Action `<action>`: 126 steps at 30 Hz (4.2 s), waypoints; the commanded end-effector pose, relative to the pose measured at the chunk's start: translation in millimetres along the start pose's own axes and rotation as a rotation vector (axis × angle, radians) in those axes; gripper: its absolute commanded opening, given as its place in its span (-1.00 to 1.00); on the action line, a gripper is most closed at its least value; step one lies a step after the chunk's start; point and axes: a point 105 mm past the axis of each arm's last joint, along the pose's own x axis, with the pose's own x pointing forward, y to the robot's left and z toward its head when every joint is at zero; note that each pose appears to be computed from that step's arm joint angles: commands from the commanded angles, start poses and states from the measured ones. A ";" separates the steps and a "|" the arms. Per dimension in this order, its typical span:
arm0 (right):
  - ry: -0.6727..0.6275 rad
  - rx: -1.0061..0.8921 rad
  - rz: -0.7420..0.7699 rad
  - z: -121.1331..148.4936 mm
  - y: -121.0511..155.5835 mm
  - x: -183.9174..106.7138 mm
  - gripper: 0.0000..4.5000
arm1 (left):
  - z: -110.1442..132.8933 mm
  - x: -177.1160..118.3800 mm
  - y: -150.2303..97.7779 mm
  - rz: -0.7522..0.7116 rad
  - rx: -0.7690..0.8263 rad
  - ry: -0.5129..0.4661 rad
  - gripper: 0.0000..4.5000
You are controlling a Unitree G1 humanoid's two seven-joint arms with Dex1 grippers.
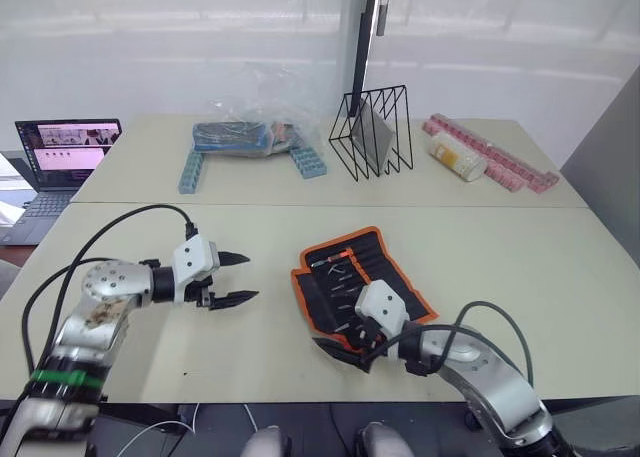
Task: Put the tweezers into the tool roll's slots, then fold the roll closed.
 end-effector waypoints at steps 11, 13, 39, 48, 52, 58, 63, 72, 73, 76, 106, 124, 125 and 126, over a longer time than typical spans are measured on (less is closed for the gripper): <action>-0.020 -0.030 -0.076 6.7 -2.0 -1.0 0.98 | 19.7 68.6 16.6 -0.208 0.380 -0.031 0.60; -0.026 -0.024 -0.071 8.2 -0.5 -4.3 0.98 | 21.9 75.2 13.4 -0.228 0.396 -0.037 0.60; 0.056 -0.082 -0.002 -3.3 5.9 6.2 1.00 | 20.3 87.1 2.3 -0.323 0.407 -0.011 -0.99; 0.070 -0.110 -0.065 -6.1 0.8 6.3 0.32 | 14.8 84.7 0.9 -0.330 0.397 0.011 -1.00; 0.067 -0.135 -0.078 -4.0 -1.6 4.3 -0.29 | 13.5 83.6 1.4 -0.330 0.395 0.019 -1.00; 0.066 -0.179 -0.115 -0.5 -7.7 1.1 -0.98 | 4.6 75.6 0.3 -0.340 0.377 0.051 -1.00; 0.071 -0.210 -0.139 -0.3 -14.1 0.4 -0.98 | -4.5 61.5 -2.0 -0.346 0.347 0.062 -1.00; 0.075 -0.382 -0.087 -3.1 -15.8 6.7 -0.98 | -9.4 26.8 -32.7 -0.397 0.269 -0.004 -1.00; 0.072 -0.420 -0.073 -3.2 -16.4 8.2 -0.98 | -6.4 23.7 -41.4 -0.400 0.244 -0.013 -1.00; 0.067 -0.496 -0.022 -4.6 -17.3 9.5 -0.98 | 6.3 17.8 -67.2 -0.393 0.147 -0.019 -1.00; 0.065 -0.440 0.099 -18.1 -28.8 -11.1 -0.87 | 9.2 7.8 -107.0 -0.109 -0.258 0.081 -1.00; -0.020 -0.346 0.138 1.6 -12.9 -14.4 0.47 | 25.9 9.6 -93.6 -0.093 -0.322 0.019 -1.00; -0.024 -0.345 0.139 3.4 -12.2 -14.5 0.47 | 26.6 9.7 -92.3 -0.093 -0.335 0.012 -1.00; -0.031 -0.340 0.138 5.4 -11.4 -14.7 0.47 | 25.8 10.0 -91.2 -0.091 -0.339 0.013 -1.00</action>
